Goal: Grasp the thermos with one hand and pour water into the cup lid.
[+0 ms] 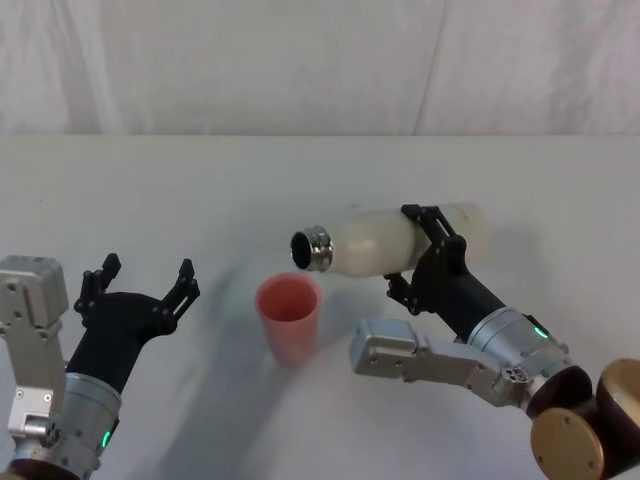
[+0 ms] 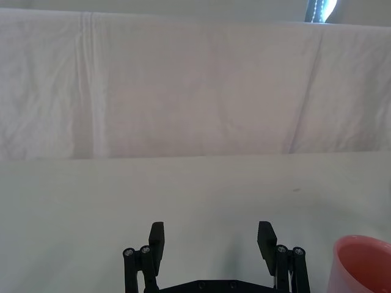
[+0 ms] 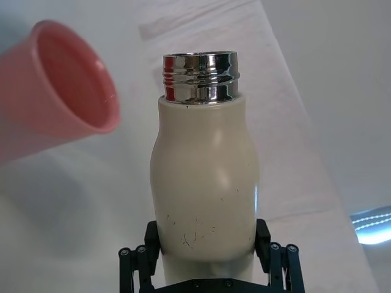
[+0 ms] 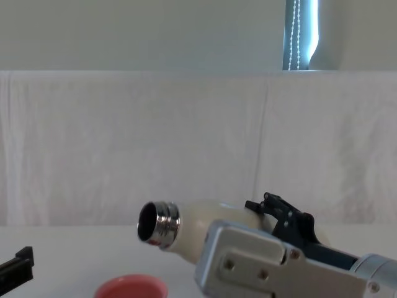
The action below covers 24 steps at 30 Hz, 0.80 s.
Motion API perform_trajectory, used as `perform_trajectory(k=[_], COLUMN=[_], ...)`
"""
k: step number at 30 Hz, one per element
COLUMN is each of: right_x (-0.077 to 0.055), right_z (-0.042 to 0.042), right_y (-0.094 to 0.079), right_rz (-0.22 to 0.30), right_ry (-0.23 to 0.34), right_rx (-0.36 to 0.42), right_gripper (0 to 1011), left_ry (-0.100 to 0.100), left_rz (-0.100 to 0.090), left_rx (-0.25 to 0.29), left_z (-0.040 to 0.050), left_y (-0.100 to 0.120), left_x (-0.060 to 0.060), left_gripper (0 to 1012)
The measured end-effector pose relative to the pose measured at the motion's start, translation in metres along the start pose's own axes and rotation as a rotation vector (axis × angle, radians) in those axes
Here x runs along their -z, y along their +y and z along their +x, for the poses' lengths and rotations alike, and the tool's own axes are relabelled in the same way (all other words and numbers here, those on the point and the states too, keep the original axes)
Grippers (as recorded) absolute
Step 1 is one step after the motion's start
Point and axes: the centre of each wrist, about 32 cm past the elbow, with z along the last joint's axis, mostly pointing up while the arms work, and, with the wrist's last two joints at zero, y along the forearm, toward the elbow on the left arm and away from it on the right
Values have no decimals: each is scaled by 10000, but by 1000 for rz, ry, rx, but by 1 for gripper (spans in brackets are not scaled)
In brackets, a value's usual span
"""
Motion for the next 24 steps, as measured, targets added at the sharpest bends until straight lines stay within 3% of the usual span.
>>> perform_trajectory(k=[4, 8, 10, 14, 18, 24], right_x=[-9, 3, 6, 43, 61, 112], right_z=[15, 48, 53, 95, 110, 141], right_y=[-24, -61, -65, -112, -135, -162], right_rz=[6, 31, 35, 67, 76, 78], right_ry=[61, 166, 181, 343, 420, 592], right_rx=[14, 23, 23, 27, 29, 33], right_gripper=[950, 950, 950, 950, 950, 950], left_ry=[0, 0, 0, 0, 0, 0], left_rz=[0, 0, 0, 0, 0, 0], left_rx=[0, 0, 0, 0, 0, 0], left_z=[0, 0, 0, 0, 0, 0], left_y=[0, 0, 0, 0, 0, 0], left_x=[0, 0, 0, 0, 0, 0], left_gripper=[1001, 1001, 1001, 1001, 1001, 1001])
